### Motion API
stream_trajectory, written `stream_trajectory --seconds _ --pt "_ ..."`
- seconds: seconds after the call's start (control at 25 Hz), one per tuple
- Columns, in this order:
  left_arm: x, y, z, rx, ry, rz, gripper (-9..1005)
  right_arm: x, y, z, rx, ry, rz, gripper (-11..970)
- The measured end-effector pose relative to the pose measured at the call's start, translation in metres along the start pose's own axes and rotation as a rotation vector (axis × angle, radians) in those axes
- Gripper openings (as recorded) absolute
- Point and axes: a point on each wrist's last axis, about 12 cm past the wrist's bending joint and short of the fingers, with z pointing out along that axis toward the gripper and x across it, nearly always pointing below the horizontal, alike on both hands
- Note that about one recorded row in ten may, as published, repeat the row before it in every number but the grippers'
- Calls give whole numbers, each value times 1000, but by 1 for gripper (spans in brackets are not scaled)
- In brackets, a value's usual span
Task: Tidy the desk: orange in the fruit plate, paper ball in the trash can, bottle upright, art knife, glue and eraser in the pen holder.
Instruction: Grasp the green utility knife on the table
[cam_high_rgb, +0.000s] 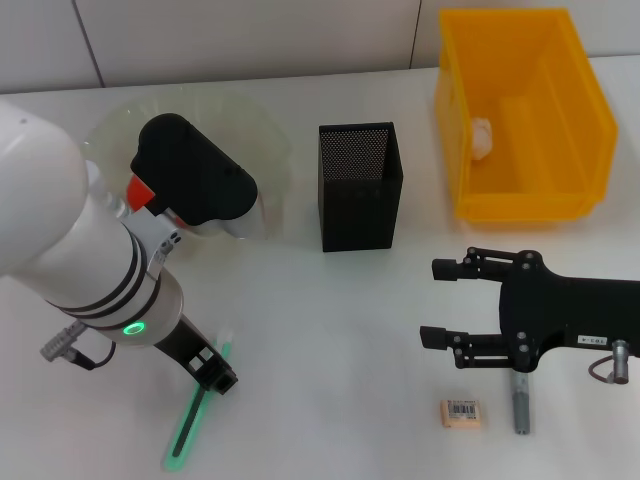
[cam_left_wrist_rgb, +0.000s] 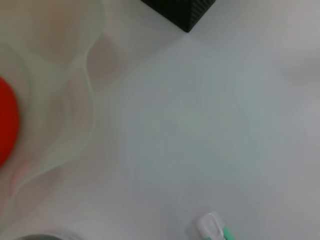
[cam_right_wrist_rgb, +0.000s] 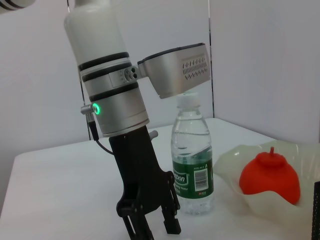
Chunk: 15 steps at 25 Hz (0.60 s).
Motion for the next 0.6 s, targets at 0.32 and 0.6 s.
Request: stream_trajectory --seconds 0.32,0.6 --pt "-1 0 0 0 4 2 520 1 -1 1 4 1 4 766" --pt "-1 0 0 0 4 3 475 1 -1 2 4 1 1 766"
